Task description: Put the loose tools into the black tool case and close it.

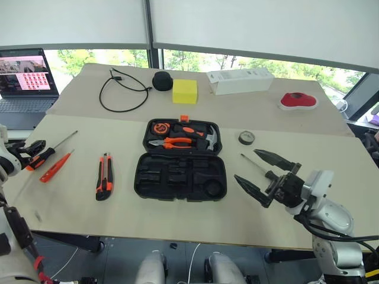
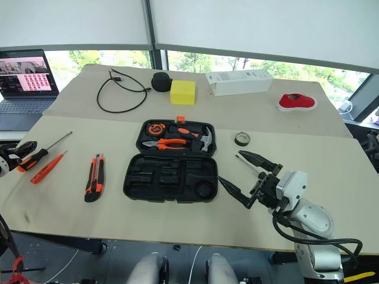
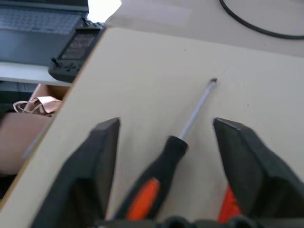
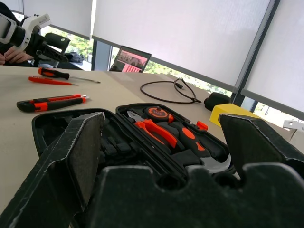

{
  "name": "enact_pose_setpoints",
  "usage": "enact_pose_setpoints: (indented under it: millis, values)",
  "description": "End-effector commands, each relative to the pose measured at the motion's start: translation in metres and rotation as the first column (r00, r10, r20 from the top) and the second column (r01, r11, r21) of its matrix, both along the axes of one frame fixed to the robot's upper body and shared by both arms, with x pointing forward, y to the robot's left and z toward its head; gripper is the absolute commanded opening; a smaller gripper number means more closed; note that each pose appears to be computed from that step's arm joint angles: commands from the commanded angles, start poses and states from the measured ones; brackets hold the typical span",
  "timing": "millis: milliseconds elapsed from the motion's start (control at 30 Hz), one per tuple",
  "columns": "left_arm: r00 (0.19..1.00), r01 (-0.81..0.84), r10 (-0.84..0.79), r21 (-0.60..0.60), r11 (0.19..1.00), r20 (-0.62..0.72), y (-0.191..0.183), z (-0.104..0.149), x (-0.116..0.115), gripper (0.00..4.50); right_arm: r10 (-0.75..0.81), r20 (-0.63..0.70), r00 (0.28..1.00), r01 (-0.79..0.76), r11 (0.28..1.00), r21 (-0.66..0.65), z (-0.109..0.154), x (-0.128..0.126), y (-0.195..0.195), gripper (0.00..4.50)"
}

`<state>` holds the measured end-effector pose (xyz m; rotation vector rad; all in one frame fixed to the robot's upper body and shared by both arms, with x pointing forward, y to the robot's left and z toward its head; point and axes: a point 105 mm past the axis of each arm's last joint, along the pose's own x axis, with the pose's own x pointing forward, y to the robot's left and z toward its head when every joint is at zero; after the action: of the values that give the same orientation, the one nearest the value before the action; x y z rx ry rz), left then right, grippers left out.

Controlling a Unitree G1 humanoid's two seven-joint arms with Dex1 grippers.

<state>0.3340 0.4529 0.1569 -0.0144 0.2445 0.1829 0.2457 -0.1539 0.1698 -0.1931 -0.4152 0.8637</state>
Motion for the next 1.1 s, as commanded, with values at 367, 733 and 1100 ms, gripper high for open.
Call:
enact_pose_setpoints:
  millis: [367, 733, 1100]
  values:
    - [0.98, -0.102, 0.099, -0.01, 0.995, -0.172, -0.01, -0.038, 0.008, 3.77, -0.057, 0.073, 0.996, 0.057, 0.998, -0.004, 0.017, -0.002, -0.008, 4.5]
    - [0.998, -0.062, 0.061, -0.059, 0.996, -0.013, -0.007, -0.019, 0.008, 0.89, -0.08, 0.068, 0.994, 0.08, 0.997, -0.001, 0.014, -0.003, -0.008, 4.5]
    - [0.674, 0.563, -0.613, 0.251, 0.787, 0.412, -0.092, 0.082, 0.005, 0.89, -0.091, 0.073, 0.993, 0.095, 0.994, -0.047, 0.015, -0.005, -0.021, 4.5]
